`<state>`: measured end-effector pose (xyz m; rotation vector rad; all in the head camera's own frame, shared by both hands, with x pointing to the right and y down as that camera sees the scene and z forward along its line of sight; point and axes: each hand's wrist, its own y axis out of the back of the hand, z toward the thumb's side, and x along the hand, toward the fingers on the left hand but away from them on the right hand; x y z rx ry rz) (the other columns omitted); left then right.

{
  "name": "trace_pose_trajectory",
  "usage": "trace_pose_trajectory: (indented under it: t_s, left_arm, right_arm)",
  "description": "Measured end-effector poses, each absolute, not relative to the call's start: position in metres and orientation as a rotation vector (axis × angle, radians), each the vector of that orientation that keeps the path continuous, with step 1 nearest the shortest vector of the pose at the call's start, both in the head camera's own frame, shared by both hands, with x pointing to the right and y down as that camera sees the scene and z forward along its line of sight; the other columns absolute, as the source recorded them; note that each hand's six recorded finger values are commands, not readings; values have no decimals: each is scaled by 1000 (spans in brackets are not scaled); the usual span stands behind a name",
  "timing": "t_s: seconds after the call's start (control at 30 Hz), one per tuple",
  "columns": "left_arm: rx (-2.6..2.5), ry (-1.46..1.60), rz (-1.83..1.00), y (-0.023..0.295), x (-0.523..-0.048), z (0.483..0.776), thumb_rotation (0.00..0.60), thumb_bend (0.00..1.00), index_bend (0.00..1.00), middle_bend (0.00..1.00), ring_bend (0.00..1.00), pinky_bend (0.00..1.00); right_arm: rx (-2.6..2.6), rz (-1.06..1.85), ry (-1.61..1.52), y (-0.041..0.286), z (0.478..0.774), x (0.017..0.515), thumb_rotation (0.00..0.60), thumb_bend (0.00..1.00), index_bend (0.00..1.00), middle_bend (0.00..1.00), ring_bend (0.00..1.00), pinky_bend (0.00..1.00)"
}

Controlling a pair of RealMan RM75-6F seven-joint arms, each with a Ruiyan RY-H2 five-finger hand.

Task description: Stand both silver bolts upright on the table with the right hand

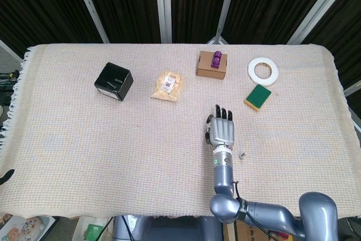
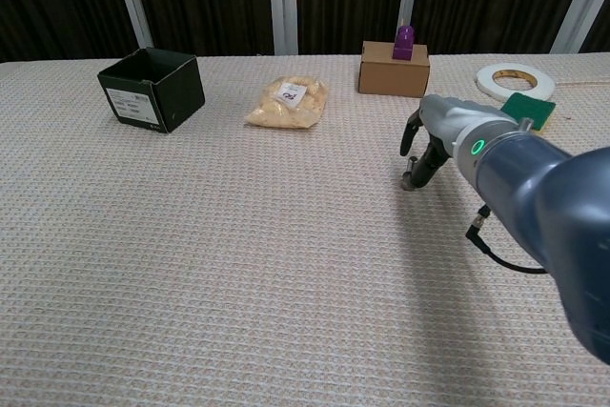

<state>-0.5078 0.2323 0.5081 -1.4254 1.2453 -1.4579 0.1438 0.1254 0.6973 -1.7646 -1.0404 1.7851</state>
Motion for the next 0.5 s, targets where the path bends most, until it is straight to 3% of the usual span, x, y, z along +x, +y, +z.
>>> trace_pose_trajectory:
  t_s: [0.13, 0.5]
  left_arm:
    - [-1424, 1246, -1458, 232, -508, 508, 600, 123, 95, 36, 0, 137]
    - [-1425, 1250, -1458, 232, -508, 508, 600, 122, 95, 36, 0, 137]
  right_arm:
    - [-1778, 1775, -1040, 125, 694, 142, 600, 209, 251, 3, 0, 0]
    - [-1800, 1628, -1092, 115, 639, 139, 600, 200, 206, 3, 0, 0]
